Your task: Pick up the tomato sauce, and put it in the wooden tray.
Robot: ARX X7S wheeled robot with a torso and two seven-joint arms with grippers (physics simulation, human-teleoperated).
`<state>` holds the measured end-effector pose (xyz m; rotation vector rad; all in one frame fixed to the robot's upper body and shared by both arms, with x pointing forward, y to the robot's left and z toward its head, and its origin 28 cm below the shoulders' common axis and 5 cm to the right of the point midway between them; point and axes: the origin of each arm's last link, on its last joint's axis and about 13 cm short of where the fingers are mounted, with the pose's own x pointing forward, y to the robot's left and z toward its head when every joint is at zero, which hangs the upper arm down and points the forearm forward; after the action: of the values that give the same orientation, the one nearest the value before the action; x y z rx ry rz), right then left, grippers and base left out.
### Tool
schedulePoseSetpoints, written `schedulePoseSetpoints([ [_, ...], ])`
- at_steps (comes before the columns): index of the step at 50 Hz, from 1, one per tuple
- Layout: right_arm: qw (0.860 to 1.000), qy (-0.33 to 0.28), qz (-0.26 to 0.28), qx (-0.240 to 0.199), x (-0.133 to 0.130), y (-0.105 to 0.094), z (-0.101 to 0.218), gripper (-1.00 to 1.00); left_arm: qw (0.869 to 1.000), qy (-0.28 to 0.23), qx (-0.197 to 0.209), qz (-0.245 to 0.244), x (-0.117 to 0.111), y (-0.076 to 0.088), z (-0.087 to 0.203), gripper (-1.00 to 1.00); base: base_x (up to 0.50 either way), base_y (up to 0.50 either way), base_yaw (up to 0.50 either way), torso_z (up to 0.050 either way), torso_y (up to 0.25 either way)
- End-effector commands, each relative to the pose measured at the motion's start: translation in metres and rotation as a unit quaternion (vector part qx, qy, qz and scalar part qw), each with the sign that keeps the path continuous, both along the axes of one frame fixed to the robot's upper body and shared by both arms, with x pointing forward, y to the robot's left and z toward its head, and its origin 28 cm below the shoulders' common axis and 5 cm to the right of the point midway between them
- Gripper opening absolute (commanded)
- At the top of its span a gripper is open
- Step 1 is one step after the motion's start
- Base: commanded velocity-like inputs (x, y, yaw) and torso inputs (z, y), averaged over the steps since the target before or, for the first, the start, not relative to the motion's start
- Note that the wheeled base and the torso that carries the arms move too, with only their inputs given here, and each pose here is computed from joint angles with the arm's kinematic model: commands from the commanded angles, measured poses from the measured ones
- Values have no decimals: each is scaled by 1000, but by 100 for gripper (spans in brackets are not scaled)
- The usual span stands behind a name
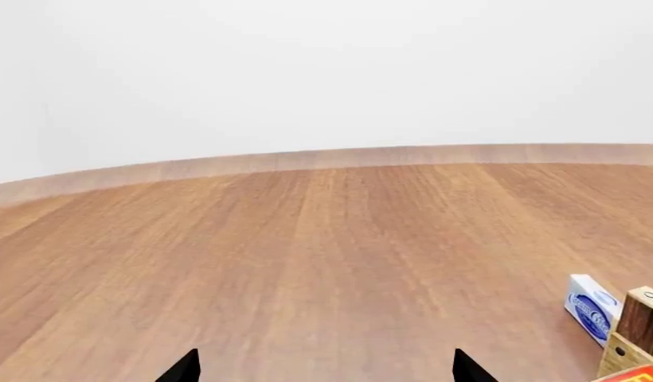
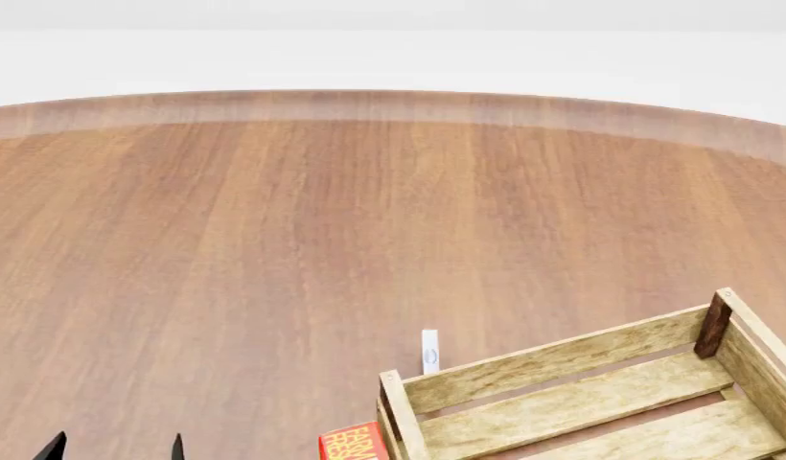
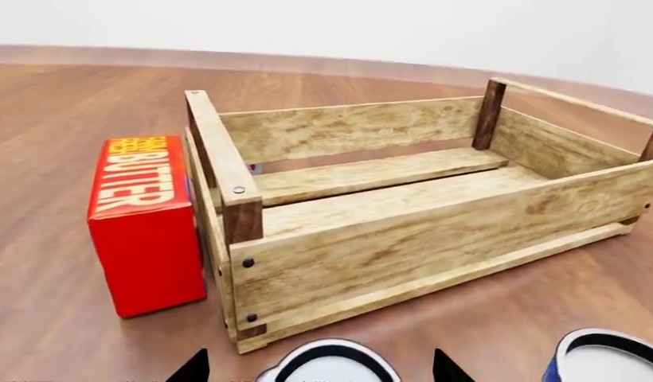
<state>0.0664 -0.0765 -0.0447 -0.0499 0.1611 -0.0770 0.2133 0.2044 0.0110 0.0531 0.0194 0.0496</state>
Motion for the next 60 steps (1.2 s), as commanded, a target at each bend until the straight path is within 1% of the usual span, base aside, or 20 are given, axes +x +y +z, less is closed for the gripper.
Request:
schedulePoseSetpoints([
  [1, 1000, 9, -6, 5, 3, -1, -4, 100, 1000, 0, 1, 0, 0, 0, 0, 100, 0, 0, 0, 0, 0],
  [14, 1000, 23, -6, 17, 8, -2, -9, 100, 1000, -1, 1, 1, 0, 0, 0, 100, 0, 0, 0, 0, 0],
  [42, 999, 41, -12, 22, 13, -3, -14, 100, 1000, -1, 2, 3, 1, 0, 0, 100, 0, 0, 0, 0, 0],
  [45, 998, 56, -9, 32, 15, -4, -16, 100, 1000, 0, 2, 3, 1, 0, 0, 100, 0, 0, 0, 0, 0],
  [60, 998, 55, -14, 28, 16, -5, -16, 100, 1000, -1, 3, 3, 0, 0, 0, 100, 0, 0, 0, 0, 0],
])
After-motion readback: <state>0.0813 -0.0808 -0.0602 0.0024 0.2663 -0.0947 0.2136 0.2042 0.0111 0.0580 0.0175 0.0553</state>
